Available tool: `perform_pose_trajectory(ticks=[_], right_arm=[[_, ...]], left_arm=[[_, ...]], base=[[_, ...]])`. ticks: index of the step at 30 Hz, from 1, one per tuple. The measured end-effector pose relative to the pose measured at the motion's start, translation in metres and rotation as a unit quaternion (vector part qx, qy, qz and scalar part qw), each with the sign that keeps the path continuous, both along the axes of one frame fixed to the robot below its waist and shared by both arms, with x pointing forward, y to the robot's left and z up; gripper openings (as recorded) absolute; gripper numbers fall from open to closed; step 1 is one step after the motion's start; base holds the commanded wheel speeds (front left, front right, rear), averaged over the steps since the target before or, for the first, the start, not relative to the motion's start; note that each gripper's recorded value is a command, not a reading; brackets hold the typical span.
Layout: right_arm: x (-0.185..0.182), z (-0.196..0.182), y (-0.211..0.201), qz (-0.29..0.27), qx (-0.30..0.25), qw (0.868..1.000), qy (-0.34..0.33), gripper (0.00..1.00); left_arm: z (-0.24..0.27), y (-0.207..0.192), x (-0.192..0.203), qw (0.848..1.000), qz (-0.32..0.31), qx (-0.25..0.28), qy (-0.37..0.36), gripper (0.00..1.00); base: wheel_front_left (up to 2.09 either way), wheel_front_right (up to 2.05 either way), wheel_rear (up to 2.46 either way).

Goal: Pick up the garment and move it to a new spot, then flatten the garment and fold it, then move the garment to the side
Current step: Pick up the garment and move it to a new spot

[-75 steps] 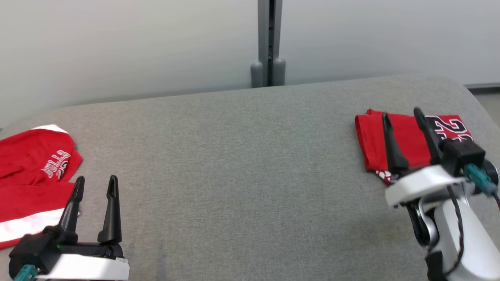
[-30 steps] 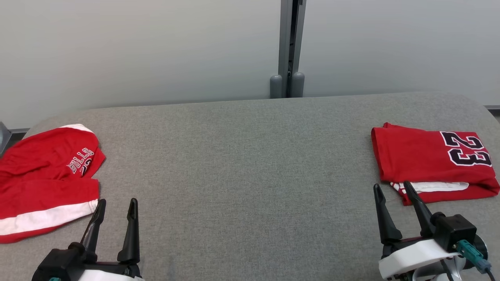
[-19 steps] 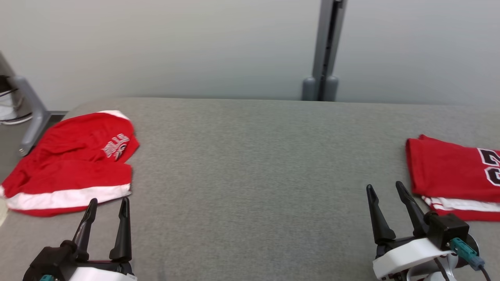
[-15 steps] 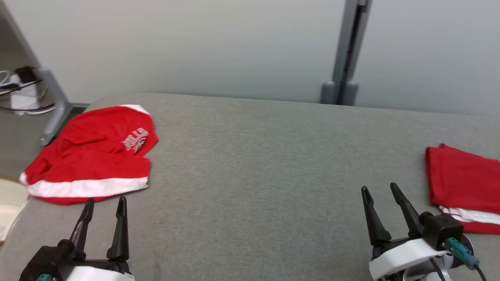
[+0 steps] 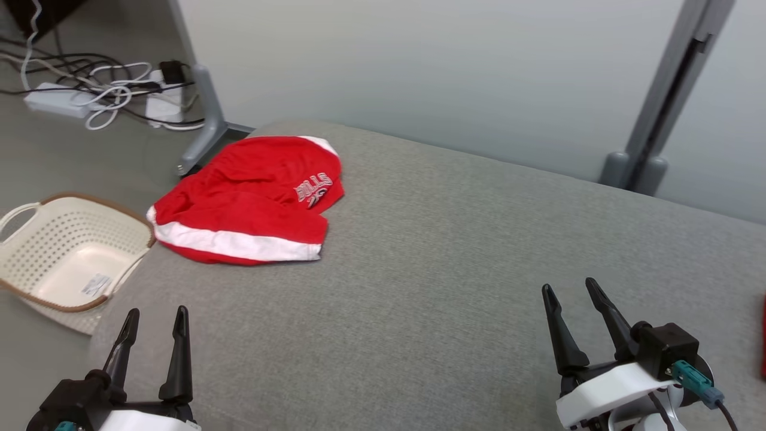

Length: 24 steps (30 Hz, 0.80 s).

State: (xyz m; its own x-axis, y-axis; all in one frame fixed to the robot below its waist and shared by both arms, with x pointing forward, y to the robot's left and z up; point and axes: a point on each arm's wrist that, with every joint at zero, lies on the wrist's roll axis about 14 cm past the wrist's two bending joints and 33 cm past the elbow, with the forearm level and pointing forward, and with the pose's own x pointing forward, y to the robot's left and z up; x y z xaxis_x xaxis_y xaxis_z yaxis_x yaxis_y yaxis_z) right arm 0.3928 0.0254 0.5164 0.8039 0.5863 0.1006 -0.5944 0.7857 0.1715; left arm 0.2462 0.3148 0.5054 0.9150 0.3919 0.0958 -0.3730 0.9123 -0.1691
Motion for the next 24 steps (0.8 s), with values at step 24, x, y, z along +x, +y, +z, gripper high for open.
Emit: perform_pose_trajectory(ticks=[24], right_arm=[[0.022, 0.003, 0.003, 0.001, -0.004, 1.0, -0.017, 1.0]], left_arm=[[0.031, 0.067, 0.062, 0.998, 0.003, -0.006, 0.063, 1.0]], base=[[0.0, 0.0, 0.0]])
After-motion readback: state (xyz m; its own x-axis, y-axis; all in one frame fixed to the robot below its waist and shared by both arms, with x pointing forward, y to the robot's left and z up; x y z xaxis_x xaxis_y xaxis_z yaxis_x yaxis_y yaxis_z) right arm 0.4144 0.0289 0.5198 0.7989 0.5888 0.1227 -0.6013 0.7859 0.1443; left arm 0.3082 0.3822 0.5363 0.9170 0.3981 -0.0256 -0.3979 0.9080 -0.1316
